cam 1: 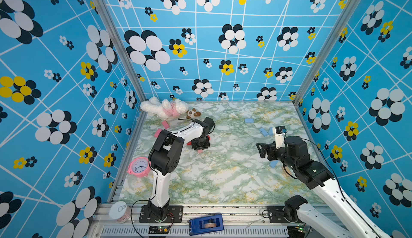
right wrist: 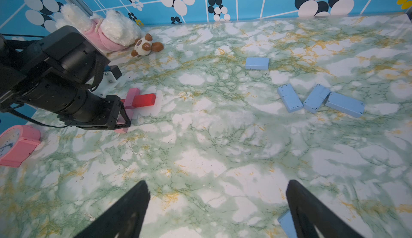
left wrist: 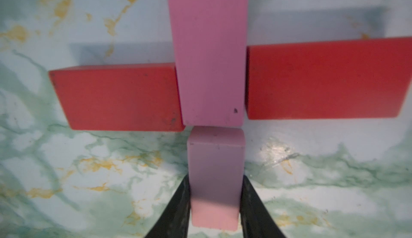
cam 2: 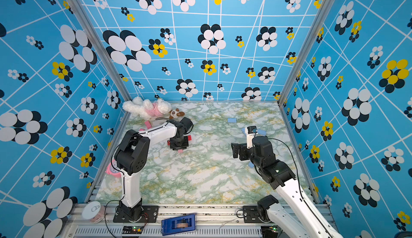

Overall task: Assemble the letter t with building blocks
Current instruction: Assemble the building block at the center of the board, then pick up the building block from the center of the board.

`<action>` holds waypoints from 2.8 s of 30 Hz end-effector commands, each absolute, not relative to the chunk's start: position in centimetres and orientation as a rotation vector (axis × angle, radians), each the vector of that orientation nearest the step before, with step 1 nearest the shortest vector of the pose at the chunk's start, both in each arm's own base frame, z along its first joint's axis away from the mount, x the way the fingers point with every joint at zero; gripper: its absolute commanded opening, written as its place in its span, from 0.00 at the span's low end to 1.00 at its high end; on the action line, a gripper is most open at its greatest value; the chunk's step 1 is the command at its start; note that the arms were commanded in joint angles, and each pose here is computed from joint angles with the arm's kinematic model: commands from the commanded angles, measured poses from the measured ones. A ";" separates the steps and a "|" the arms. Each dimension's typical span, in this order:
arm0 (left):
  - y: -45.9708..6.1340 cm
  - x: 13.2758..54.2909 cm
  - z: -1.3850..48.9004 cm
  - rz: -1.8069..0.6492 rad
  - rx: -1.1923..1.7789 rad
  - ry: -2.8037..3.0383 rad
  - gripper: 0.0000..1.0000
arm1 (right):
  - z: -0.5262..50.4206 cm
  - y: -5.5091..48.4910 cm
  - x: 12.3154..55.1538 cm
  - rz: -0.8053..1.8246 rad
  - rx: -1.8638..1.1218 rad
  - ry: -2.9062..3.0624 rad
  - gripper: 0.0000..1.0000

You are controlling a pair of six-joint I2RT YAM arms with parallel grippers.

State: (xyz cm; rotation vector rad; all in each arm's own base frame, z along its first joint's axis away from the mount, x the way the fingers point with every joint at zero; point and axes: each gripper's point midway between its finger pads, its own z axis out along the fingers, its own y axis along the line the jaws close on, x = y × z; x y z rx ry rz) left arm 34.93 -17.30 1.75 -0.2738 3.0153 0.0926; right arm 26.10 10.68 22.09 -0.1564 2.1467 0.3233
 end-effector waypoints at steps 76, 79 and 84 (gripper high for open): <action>-0.2 40.4 15.0 -0.036 -0.571 2.714 0.66 | 22.0 10.8 26.0 0.309 -0.190 2.149 0.99; 1.7 42.5 13.3 -0.010 -0.608 2.726 0.63 | 21.9 11.0 26.2 0.309 -0.191 2.157 0.99; 3.8 46.0 10.2 0.005 -0.653 2.777 0.58 | 21.6 11.2 26.4 0.310 -0.194 2.176 0.99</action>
